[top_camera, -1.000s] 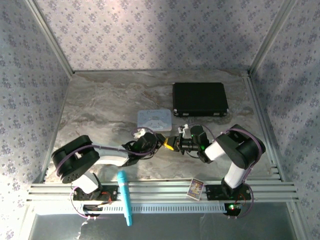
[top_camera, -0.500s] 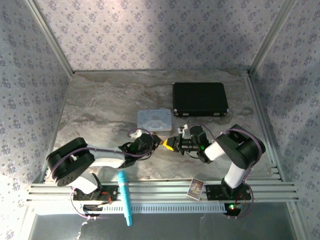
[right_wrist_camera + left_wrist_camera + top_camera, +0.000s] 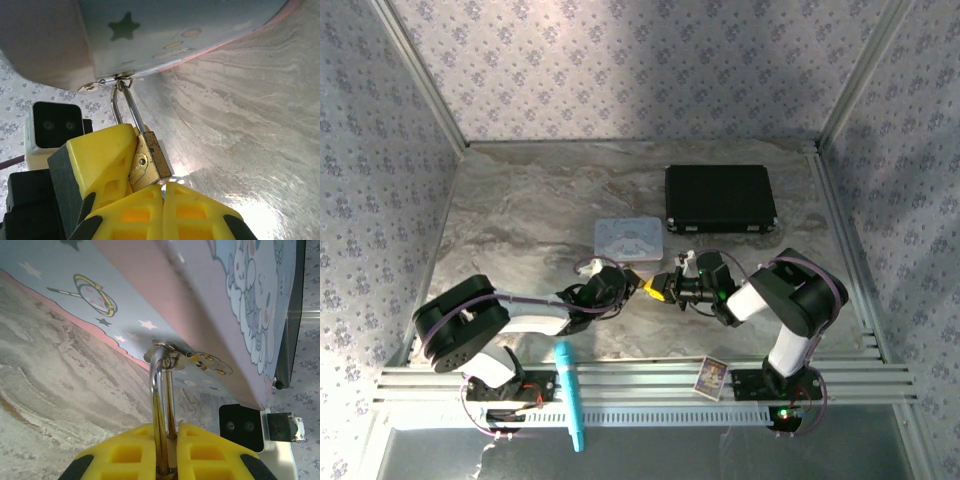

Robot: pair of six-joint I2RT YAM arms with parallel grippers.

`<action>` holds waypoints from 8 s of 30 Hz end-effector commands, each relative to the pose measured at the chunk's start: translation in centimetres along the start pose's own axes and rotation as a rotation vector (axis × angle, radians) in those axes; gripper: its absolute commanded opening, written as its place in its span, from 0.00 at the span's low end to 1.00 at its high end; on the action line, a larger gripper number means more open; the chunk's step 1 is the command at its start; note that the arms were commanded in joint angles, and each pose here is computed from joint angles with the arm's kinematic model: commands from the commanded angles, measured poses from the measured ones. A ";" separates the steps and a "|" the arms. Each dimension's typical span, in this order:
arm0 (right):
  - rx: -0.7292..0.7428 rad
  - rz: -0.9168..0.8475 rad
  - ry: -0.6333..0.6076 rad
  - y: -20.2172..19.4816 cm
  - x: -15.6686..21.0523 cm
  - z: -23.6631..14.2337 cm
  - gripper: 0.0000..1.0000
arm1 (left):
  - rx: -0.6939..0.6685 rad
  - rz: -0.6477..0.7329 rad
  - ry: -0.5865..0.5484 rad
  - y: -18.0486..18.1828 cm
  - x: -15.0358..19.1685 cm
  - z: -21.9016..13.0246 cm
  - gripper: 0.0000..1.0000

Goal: Unlock the padlock with the key

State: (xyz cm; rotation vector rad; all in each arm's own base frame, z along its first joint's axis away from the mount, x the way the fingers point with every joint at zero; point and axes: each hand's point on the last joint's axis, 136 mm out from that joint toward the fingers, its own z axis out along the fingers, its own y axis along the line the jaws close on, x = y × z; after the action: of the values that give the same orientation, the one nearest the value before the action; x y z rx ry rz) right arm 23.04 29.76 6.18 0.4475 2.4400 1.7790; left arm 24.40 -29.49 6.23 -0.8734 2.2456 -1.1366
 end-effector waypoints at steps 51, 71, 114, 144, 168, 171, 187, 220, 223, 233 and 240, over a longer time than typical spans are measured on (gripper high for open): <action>0.553 -1.364 -0.022 1.7 1.2 0.5 0.13 | 0.015 0.019 0.098 -2.5 2.2 -1.2 0.00; 0.557 -1.492 0.092 1.4 2.9 0.2 0.39 | 0.003 0.024 0.058 -2.3 1.1 -2.0 0.00; 0.383 -0.958 0.045 -1.8 -1.1 -1.7 0.13 | -0.010 -0.015 0.082 -0.4 1.4 -1.7 0.00; 0.366 -0.823 -0.076 1.6 -2.5 -5.0 0.67 | -0.111 0.039 0.071 2.0 1.4 -1.1 0.00; 0.821 -0.801 -0.008 -1.5 -10.4 -2.1 0.64 | -0.564 0.516 0.124 7.0 -2.1 -2.8 0.07; 0.837 -0.803 0.001 -2.2 -10.6 -2.0 0.63 | -0.637 0.585 0.121 7.2 -2.8 -3.3 0.12; 0.749 -0.714 0.065 -3.8 -10.2 -1.1 0.61 | -0.862 0.918 0.042 4.2 -1.4 -2.7 0.22; 0.699 -0.715 0.052 -3.3 -9.9 -1.5 0.61 | -0.742 0.872 0.080 3.2 0.4 -1.7 0.49; 0.697 -0.716 0.052 -3.3 -9.8 -1.5 0.61 | -0.746 0.881 0.073 3.1 0.7 -1.0 0.47; 0.697 -0.711 0.048 -3.4 -9.9 -1.7 0.61 | -0.833 0.905 0.104 4.9 1.2 0.2 0.42; 0.695 -0.704 0.047 -3.5 -10.1 -1.7 0.61 | -0.780 0.907 0.113 4.1 1.8 0.8 0.28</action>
State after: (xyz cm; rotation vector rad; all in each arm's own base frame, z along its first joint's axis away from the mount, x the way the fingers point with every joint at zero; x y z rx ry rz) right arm 35.38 27.26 8.10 -0.4179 2.4415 0.7827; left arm 22.48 -28.37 2.47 0.0418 2.7063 0.1635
